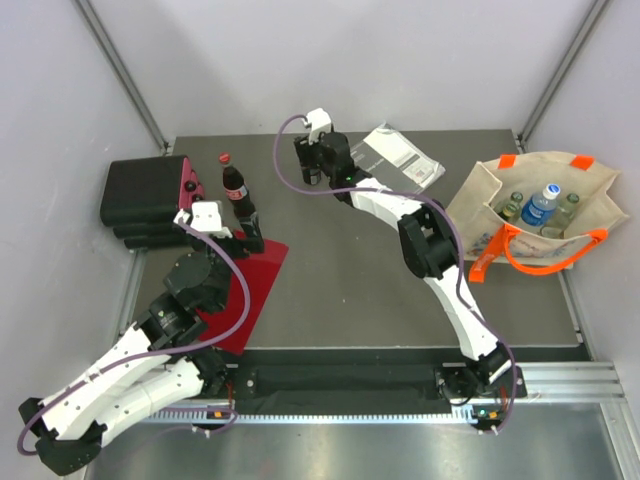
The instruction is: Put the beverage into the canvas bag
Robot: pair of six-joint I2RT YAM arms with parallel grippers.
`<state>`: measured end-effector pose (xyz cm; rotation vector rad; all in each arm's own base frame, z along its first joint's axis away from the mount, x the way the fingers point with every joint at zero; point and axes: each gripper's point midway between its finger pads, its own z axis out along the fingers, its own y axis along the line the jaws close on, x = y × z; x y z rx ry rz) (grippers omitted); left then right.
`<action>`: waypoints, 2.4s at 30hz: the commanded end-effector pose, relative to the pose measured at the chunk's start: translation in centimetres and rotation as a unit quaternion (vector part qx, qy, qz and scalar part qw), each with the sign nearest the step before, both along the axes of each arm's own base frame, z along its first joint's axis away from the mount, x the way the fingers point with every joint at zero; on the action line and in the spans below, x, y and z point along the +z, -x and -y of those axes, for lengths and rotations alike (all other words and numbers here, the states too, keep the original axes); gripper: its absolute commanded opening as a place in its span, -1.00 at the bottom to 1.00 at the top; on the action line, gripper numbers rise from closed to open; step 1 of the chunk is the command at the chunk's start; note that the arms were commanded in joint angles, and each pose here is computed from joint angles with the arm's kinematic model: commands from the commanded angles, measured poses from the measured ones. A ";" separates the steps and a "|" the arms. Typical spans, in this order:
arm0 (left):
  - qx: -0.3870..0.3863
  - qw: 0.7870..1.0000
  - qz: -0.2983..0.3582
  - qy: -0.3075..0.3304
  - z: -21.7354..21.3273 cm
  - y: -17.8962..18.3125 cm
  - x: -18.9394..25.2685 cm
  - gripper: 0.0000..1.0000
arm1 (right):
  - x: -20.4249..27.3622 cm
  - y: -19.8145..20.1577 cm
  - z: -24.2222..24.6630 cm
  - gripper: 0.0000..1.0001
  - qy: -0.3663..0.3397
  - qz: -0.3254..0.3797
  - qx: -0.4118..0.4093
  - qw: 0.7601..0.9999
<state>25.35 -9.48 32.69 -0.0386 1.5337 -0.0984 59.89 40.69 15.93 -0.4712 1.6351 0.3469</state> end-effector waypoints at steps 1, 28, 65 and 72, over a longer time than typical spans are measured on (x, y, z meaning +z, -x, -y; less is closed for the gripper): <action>-0.001 1.000 0.016 0.010 0.2 -0.1 0.8 0.88 | 4.4 0.5 -0.7 0.08 -0.021 0.041 0.004 0.999; -0.045 0.998 -0.025 -0.029 3.2 -1.3 -1.4 0.94 | 22.4 22.3 17.5 -1.00 -0.052 0.065 -0.050 0.995; -0.073 0.995 -0.043 -0.048 4.6 -1.5 -2.0 0.93 | 29.0 29.9 53.3 -1.00 -0.018 0.053 -0.509 0.859; -0.075 0.995 -0.042 -0.046 4.6 -1.4 -1.9 0.93 | 24.6 28.1 55.5 -1.00 -0.062 0.030 -0.525 0.849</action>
